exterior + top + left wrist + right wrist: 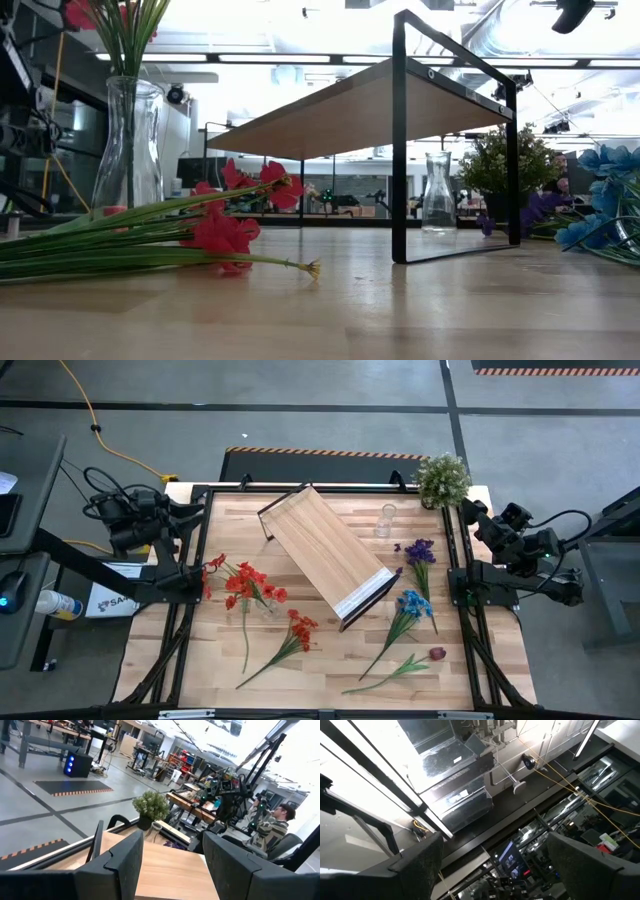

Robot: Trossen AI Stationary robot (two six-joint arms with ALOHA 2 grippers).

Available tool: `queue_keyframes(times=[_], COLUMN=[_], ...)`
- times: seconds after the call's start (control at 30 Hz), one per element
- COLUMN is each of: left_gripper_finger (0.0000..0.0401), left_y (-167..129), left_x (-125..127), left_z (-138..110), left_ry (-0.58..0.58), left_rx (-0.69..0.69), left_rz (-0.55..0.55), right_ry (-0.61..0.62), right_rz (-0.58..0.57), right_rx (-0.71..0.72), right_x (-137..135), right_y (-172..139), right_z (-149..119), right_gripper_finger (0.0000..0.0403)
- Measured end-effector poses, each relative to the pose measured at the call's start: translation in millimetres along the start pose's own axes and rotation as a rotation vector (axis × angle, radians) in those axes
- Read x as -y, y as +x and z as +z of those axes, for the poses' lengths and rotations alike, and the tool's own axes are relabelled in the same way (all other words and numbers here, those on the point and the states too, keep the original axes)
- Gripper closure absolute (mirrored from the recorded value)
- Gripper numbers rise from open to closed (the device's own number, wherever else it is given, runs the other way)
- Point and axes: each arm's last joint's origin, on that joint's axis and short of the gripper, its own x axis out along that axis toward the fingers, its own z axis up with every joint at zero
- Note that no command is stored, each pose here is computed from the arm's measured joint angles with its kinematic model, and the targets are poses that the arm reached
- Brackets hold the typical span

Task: Pick and place flowers into a vace then onto a shelf
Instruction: Put the orange flower into the bottom transparent vase

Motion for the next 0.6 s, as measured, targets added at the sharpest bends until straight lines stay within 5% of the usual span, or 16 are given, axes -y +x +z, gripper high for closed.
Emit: queue_keyframes(times=[0.6], left_gripper_finger=[0.0162], left_y=[0.0], left_x=[-1.8], left_z=[-27.1], left_ry=[-0.126], left_rx=[0.000], left_rz=[-0.001], right_ry=[0.001], right_rz=[0.000], right_rx=[0.000], right_x=[-0.1], right_y=[0.0], right_z=[0.1], right_gripper_finger=[0.0059])
